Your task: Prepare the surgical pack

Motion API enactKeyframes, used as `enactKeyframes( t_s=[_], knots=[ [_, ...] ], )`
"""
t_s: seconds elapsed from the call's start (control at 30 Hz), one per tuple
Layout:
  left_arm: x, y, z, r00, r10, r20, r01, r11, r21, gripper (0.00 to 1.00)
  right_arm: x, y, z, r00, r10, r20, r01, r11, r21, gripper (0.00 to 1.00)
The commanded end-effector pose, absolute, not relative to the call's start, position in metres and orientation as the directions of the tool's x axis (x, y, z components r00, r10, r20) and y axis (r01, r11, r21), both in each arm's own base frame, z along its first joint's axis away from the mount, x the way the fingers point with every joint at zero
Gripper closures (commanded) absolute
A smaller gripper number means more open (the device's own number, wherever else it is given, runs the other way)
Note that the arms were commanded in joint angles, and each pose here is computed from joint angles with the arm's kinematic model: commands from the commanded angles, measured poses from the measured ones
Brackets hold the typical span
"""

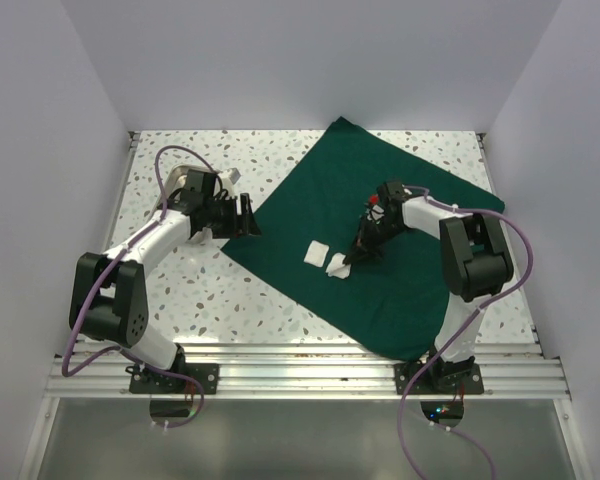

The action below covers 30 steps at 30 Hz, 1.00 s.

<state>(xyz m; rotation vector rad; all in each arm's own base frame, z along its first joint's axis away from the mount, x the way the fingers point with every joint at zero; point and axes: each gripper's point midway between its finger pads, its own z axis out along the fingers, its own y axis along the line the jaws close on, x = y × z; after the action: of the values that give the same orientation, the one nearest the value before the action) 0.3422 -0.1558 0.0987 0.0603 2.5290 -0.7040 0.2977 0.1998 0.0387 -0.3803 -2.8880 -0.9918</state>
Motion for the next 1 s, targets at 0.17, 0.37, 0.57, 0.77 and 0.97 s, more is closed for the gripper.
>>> enactKeyframes(
  t_s=[0.17, 0.37, 0.57, 0.77, 0.97],
  knots=[
    [0.354, -0.162, 0.116, -0.837, -0.092, -0.539, 0.217, 0.849, -0.482, 0.3, 0.298, 0.185, 0.034, -0.969, 0.212, 0.124, 0.244, 0.789, 0.564, 1.0],
    [0.354, -0.162, 0.116, -0.837, -0.096, -0.539, 0.216, 0.847, -0.486, 0.3, 0.297, 0.18, 0.031, -0.968, 0.211, 0.133, 0.249, 0.792, 0.558, 1.0],
    [0.355, -0.163, 0.114, -0.84, -0.099, -0.534, 0.212, 0.846, -0.49, 0.3, 0.299, 0.181, 0.026, -0.969, 0.203, 0.14, 0.246, 0.79, 0.562, 1.0],
    [0.356, -0.164, 0.114, -0.841, -0.105, -0.53, 0.208, 0.842, -0.497, 0.3, 0.303, 0.184, 0.025, -0.973, 0.186, 0.137, 0.231, 0.787, 0.572, 1.0],
    [0.359, -0.166, 0.113, -0.845, -0.114, -0.523, 0.2, 0.84, -0.505, 0.3, 0.314, 0.185, 0.036, -0.982, 0.163, 0.09, 0.185, 0.792, 0.582, 1.0]
  ],
)
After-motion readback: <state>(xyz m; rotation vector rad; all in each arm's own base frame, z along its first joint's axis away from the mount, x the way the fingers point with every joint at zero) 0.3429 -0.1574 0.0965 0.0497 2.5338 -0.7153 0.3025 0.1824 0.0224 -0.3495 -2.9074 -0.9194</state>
